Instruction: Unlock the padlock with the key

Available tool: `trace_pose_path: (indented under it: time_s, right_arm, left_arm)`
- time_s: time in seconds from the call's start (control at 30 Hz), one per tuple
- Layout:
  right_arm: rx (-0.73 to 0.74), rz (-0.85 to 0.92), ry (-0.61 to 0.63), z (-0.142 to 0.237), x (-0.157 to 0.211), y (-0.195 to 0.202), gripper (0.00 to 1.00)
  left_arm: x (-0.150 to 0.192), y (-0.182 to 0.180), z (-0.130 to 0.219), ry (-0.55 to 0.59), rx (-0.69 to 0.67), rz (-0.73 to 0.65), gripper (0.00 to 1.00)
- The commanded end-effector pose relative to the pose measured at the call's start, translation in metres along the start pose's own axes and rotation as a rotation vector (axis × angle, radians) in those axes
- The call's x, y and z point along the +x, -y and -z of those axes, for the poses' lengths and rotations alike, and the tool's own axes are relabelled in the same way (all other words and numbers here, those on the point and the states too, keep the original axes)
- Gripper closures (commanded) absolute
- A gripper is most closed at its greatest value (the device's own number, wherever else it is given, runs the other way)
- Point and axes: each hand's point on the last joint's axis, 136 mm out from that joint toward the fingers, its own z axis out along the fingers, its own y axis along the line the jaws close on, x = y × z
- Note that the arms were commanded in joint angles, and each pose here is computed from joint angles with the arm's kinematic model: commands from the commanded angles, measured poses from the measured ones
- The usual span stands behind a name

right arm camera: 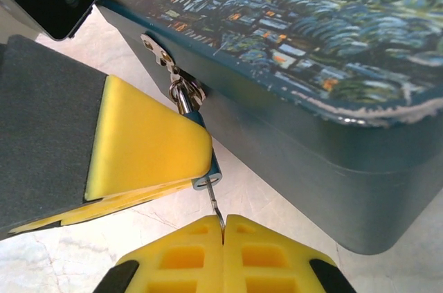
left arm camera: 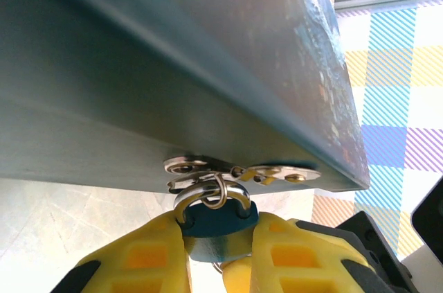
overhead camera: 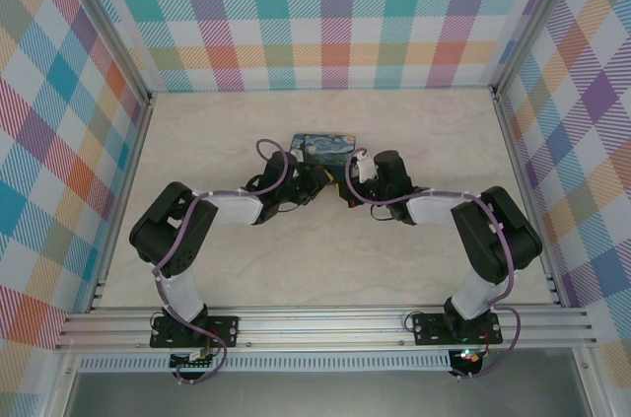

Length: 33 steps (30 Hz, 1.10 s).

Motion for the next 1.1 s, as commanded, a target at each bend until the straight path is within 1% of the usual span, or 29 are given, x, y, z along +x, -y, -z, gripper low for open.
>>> trace_pose_path:
  time_s: [0.0, 0.03, 0.1, 0.4, 0.57, 0.67, 0.77, 0.83, 0.93, 1.07]
  right_arm:
    - [-0.082, 0.144, 0.182, 0.002, -0.049, -0.031, 0.98]
    - [-0.083, 0.139, 0.174, 0.000, -0.046, -0.031, 0.98]
    - [-0.092, 0.154, 0.199, -0.001, -0.050, -0.035, 0.98]
    - [-0.086, 0.148, 0.184, -0.008, -0.039, -0.034, 0.98]
    - [-0.108, 0.140, 0.216, 0.000, -0.054, -0.042, 0.98]
    - [-0.147, 0.105, 0.224, 0.006, -0.065, -0.051, 0.98]
    - [-0.200, -0.002, 0.200, 0.006, -0.066, -0.059, 0.98]
    - [-0.223, -0.083, 0.173, 0.004, -0.058, -0.060, 0.98]
    - [-0.182, -0.163, 0.127, 0.000, -0.039, -0.049, 0.98]
    - [-0.111, -0.268, -0.002, -0.009, -0.003, -0.032, 0.99]
  left_arm:
    - [0.035, 0.013, -0.001, -0.133, 0.012, 0.015, 0.85]
    - [0.034, 0.015, 0.000, -0.131, 0.017, 0.018, 0.85]
    - [0.034, 0.017, 0.000, -0.127, 0.022, 0.030, 0.85]
    - [0.033, 0.026, 0.002, -0.127, 0.046, 0.041, 0.86]
    - [0.036, 0.016, 0.001, -0.131, 0.024, 0.038, 0.86]
    - [0.038, 0.009, 0.000, -0.133, 0.012, 0.045, 0.86]
    - [0.040, 0.007, -0.003, -0.137, 0.014, 0.050, 0.86]
    - [0.042, 0.007, -0.005, -0.141, 0.015, 0.052, 0.86]
    - [0.043, 0.001, -0.008, -0.138, 0.005, 0.053, 0.83]
    - [0.043, -0.008, -0.012, -0.132, -0.013, 0.061, 0.76]
